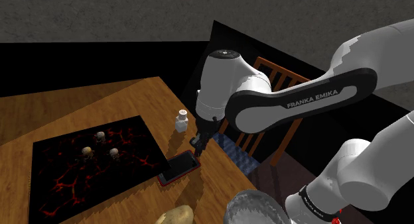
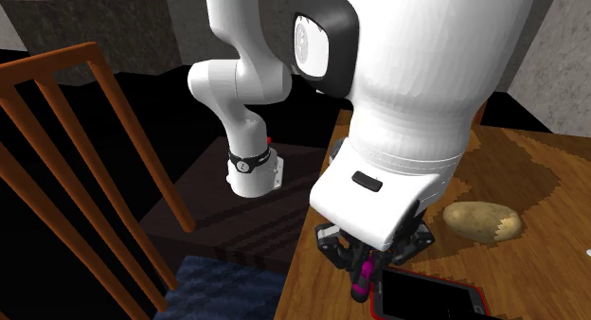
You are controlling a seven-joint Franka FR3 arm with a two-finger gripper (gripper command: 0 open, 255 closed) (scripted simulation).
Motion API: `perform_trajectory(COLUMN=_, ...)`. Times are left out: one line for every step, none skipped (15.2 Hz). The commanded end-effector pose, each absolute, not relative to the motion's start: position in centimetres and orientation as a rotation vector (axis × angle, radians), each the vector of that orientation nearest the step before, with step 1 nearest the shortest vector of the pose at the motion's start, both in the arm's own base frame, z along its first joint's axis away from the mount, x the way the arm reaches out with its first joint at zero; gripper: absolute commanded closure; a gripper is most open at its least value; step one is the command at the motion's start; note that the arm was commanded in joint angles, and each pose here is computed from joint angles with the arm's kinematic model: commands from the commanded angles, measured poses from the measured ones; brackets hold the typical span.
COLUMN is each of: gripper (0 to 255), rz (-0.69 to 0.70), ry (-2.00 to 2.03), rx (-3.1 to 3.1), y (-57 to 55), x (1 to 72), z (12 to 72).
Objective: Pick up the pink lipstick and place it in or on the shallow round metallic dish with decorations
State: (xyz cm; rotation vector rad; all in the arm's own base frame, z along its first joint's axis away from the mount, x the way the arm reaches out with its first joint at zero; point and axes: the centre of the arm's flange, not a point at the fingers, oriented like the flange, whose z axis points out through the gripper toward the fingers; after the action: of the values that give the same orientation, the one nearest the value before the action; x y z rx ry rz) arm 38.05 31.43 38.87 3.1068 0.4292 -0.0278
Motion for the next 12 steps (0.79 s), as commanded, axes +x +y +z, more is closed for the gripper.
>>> perform_trajectory(gripper=255, rz=-0.028, ry=0.429, rx=3.107, y=31.4, x=38.1, z=38.9)
perform_trajectory(gripper=255, rz=-0.028, ry=0.429, rx=3.107, y=31.4, x=38.1, z=38.8)
perform_trajectory(gripper=255, rz=-0.028, ry=0.429, rx=3.107, y=31.4, x=38.1, z=38.9)
perform_trajectory(gripper=255, rz=-0.028, ry=0.429, rx=3.107, y=31.4, x=38.1, z=38.9)
perform_trajectory(gripper=255, rz=-0.028, ry=0.429, rx=3.107, y=31.4, x=38.1, z=38.8)
perform_trajectory(gripper=255, rz=-0.028, ry=0.429, rx=3.107, y=31.4, x=38.0, z=39.4)
perform_trajectory(gripper=255, rz=-0.028, ry=0.429, rx=3.107, y=31.4, x=38.1, z=39.9)
perform_trajectory(gripper=255, rz=-0.028, ry=0.429, rx=3.107, y=31.4, x=38.1, z=40.4)
perform_trajectory(gripper=255, rz=-0.028, ry=0.429, rx=3.107, y=31.4, x=38.1, z=41.0)
perform_trajectory(gripper=255, rz=-0.028, ry=0.429, rx=3.107, y=31.4, x=38.1, z=41.5)
perform_trajectory(gripper=255, rz=-0.028, ry=0.429, rx=3.107, y=31.4, x=38.1, z=42.0)
perform_trajectory(gripper=255, rz=-0.028, ry=0.429, rx=3.107, y=31.4, x=38.1, z=42.5)
